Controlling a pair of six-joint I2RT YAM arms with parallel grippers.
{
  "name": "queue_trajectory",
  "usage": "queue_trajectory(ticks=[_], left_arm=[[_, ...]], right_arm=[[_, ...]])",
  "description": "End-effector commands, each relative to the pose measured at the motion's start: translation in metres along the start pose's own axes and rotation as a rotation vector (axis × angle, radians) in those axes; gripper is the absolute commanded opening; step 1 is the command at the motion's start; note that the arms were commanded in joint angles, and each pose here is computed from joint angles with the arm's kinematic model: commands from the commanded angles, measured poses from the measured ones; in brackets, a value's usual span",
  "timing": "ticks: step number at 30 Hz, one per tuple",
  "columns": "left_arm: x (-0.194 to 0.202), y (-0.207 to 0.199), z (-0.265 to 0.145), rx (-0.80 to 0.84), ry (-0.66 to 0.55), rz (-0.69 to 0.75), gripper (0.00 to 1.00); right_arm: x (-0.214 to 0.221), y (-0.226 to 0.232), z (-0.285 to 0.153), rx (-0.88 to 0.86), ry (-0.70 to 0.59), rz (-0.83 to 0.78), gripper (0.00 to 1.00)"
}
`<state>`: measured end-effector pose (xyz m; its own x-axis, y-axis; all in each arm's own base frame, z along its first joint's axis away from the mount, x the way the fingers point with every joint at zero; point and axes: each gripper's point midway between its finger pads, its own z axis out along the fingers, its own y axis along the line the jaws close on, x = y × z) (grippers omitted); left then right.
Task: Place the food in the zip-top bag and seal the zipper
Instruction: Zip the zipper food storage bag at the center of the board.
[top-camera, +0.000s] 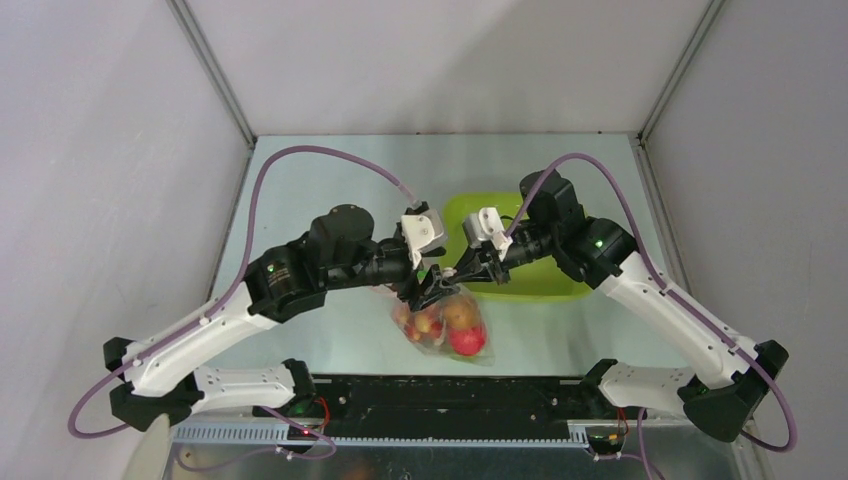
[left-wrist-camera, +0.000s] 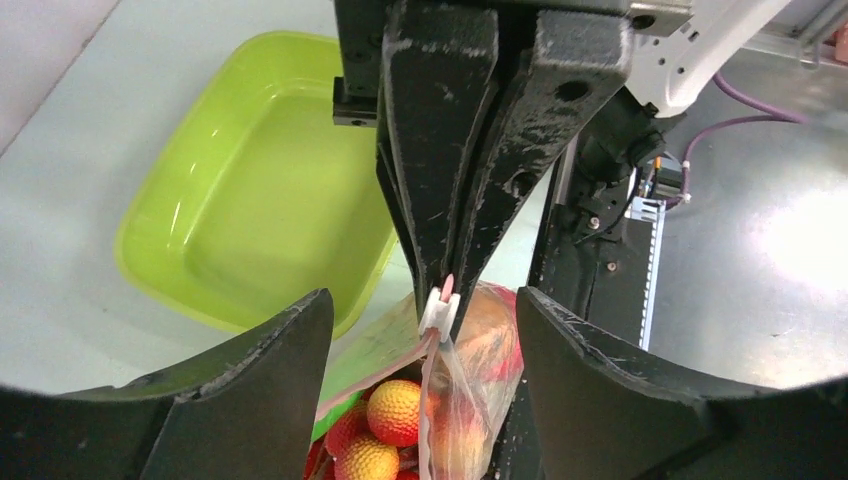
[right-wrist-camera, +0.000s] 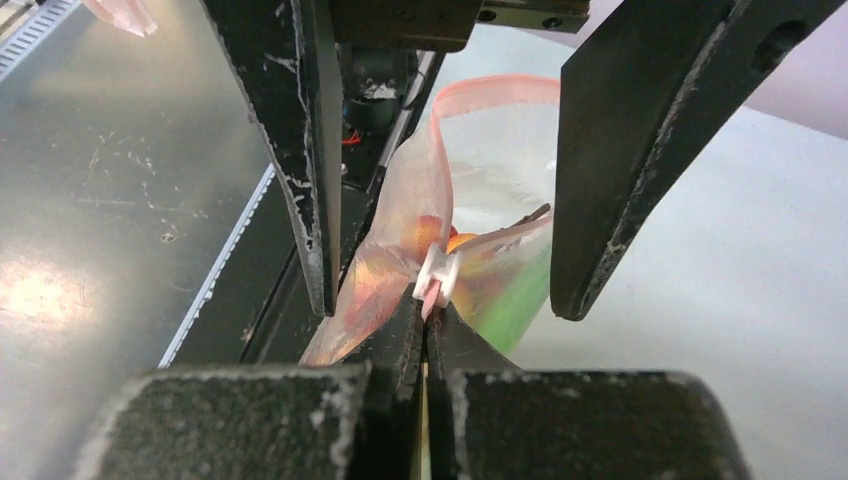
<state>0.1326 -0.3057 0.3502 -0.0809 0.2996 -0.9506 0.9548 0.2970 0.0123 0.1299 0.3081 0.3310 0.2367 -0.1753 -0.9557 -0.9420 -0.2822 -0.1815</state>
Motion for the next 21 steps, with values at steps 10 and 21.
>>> queue_trajectory(ticks=[10, 21], left_arm=[[-0.019, -0.019, -0.007, 0.111, -0.1, 0.066, 0.58], [-0.006, -0.022, 0.005, 0.162, -0.048, 0.083, 0.49]], right_arm=[[0.01, 0.019, -0.012, -0.033, 0.086, -0.056, 0.0], [0.008, 0.016, -0.013, -0.014, 0.084, -0.065, 0.0]])
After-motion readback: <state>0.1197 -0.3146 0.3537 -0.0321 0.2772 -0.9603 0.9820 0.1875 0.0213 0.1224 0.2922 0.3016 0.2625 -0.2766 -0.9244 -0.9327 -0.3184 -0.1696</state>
